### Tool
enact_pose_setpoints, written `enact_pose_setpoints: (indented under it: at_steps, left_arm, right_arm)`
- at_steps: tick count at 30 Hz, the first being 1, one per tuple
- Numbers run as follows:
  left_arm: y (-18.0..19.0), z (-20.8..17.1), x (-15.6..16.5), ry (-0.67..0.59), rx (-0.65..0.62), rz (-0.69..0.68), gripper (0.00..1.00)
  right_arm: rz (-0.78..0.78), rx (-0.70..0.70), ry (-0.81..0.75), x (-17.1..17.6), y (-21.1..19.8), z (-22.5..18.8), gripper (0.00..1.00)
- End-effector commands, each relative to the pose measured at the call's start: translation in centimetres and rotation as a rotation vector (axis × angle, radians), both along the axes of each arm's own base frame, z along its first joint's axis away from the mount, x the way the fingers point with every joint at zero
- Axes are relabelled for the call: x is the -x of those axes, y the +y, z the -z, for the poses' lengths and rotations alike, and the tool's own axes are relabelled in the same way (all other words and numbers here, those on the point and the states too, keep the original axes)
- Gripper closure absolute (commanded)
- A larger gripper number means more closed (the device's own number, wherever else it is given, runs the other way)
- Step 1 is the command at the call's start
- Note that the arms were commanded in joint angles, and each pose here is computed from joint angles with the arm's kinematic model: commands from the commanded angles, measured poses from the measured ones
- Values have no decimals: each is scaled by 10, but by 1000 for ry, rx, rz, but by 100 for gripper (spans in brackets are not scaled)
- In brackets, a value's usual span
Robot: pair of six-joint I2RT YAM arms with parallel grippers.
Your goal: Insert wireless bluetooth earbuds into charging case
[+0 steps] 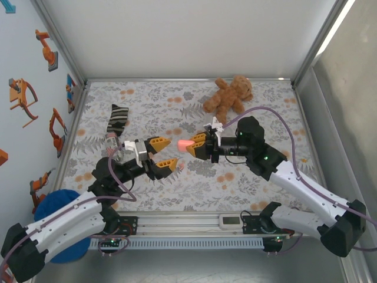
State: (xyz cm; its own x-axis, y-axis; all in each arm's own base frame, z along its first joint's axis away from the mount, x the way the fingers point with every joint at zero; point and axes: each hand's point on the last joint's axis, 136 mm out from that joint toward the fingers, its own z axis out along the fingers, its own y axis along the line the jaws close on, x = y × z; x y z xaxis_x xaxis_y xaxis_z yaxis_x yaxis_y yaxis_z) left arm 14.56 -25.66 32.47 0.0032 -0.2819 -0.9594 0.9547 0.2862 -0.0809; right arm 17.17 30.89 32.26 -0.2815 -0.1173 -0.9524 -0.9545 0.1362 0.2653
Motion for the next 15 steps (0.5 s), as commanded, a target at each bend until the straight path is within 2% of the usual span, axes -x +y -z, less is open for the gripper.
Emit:
enact_pose_setpoints:
  at_steps: [1,8,11,15]
  left_arm:
    - [11,12,-12,8,-45,-113,21]
    - [30,20,-23,38,-85,-244,11]
    - [34,22,-26,44,-91,-274,5]
    - [38,29,-33,69,-119,-319,3]
  right_arm:
    - [84,17,-20,-9,-9,-9,83]
    - [184,72,59,-32,-22,13,83]
    - [243,99,133,-47,-31,31,83]
    - [300,139,250,-63,-44,61,83]
